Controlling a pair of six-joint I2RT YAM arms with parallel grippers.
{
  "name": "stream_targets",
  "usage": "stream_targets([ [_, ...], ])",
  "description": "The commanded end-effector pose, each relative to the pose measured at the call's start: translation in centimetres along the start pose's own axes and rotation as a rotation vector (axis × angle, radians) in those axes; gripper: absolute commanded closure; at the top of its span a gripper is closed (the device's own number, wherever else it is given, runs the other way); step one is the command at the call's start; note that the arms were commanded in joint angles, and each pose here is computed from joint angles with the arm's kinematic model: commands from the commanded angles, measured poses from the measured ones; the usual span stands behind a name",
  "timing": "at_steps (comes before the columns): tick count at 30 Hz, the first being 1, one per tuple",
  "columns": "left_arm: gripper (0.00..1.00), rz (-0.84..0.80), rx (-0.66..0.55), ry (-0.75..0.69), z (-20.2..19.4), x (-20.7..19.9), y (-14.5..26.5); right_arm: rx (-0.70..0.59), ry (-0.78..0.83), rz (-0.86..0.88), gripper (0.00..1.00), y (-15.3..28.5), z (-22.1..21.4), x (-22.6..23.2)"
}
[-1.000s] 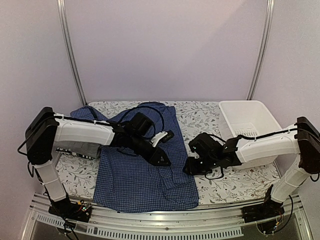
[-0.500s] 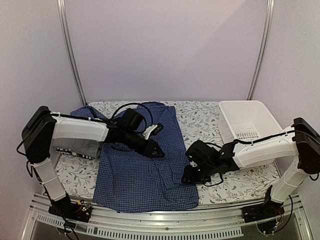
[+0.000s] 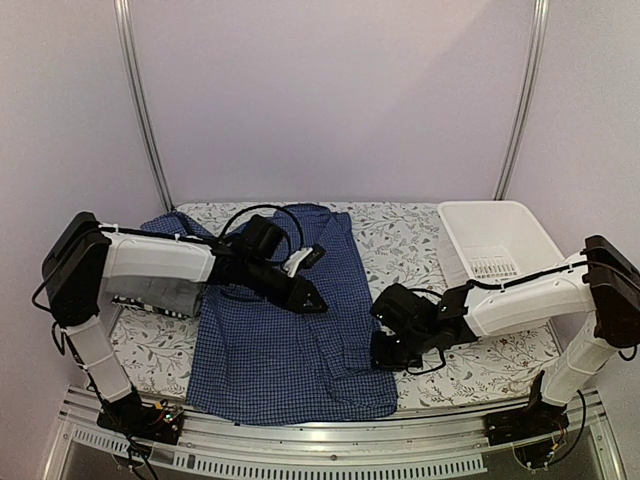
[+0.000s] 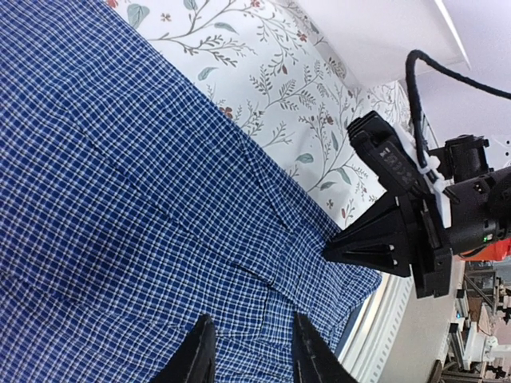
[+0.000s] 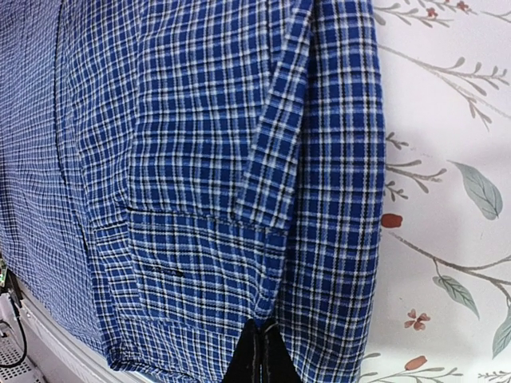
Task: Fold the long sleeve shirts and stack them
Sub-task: Smooth out the 1/3-folded shirt sleeve, then move the right arm to the center of the board with the 1/3-folded shirt.
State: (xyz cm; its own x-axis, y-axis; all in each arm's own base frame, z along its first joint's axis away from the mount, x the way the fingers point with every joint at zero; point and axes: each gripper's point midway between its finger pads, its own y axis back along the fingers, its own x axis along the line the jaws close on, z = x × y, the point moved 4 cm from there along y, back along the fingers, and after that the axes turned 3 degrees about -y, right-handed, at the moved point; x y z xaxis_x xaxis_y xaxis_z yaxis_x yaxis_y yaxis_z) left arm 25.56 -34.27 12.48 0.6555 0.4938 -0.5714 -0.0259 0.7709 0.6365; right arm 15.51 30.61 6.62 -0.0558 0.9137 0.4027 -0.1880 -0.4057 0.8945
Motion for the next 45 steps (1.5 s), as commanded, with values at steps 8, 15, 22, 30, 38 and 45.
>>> stream_targets([
  [8,0.67,-0.016,-0.039,-0.003,0.7,-0.1,1.1,0.015,-0.015,-0.021,1.0,1.3,-1.3,-0.1],
  [15,0.67,-0.015,-0.034,0.005,0.6,0.2,0.9,0.02,-0.016,-0.024,1.0,1.2,-1.7,-0.1],
  [22,0.68,0.036,-0.065,0.052,1.3,1.3,1.4,-0.081,-0.006,-0.048,0.56,2.5,0.0,0.1],
  [30,0.68,0.147,-0.16,0.18,2.8,4.5,3.4,-0.236,0.049,0.021,0.57,3.9,5.7,4.5],
  [38,0.69,0.22,-0.223,0.231,2.4,6.5,7.5,-0.308,0.11,0.145,0.63,0.5,12.0,8.5],
  [45,0.68,0.24,-0.245,0.23,1.7,6.2,10.1,-0.339,0.102,0.158,0.66,-3.3,16.0,8.8],
])
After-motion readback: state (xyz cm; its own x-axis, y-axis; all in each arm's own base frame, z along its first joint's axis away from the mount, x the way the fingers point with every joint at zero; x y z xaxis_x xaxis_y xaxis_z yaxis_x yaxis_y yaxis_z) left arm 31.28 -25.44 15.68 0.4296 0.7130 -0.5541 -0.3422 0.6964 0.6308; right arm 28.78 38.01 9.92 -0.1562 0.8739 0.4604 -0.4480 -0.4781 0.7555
